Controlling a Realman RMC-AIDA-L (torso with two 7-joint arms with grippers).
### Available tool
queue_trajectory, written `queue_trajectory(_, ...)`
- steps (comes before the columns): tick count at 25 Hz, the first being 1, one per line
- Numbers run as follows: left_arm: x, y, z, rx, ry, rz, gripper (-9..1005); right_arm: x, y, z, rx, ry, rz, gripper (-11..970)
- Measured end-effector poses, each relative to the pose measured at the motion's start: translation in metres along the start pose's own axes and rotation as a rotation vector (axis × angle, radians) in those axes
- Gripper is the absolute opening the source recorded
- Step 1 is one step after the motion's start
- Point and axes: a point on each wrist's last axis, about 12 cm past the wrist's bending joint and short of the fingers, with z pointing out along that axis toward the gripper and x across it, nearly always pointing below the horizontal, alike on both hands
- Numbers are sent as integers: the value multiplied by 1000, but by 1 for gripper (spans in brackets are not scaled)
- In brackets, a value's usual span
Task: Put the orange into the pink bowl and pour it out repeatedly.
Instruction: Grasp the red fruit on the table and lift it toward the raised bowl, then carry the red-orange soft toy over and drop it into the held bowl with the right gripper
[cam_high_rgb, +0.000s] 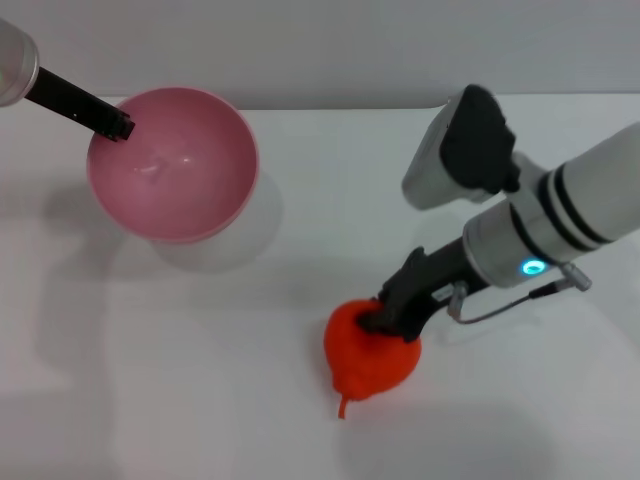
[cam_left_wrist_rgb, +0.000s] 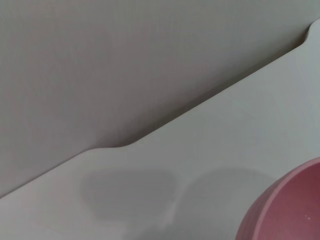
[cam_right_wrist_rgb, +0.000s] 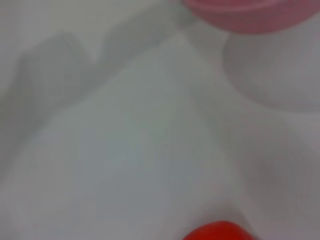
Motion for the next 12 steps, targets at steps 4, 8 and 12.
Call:
queue_trajectory(4,0,-1,0,1,-1,3,45,-1,-12,-25,66,-96,39,113)
queue_trajectory(8,0,-1,0,2,0,4,45,6,-31,-67,173,-235,118,90)
queue_trajectory(12,2,-1,1,6,2,1,45,13,-39,-110,287,-355,149,69)
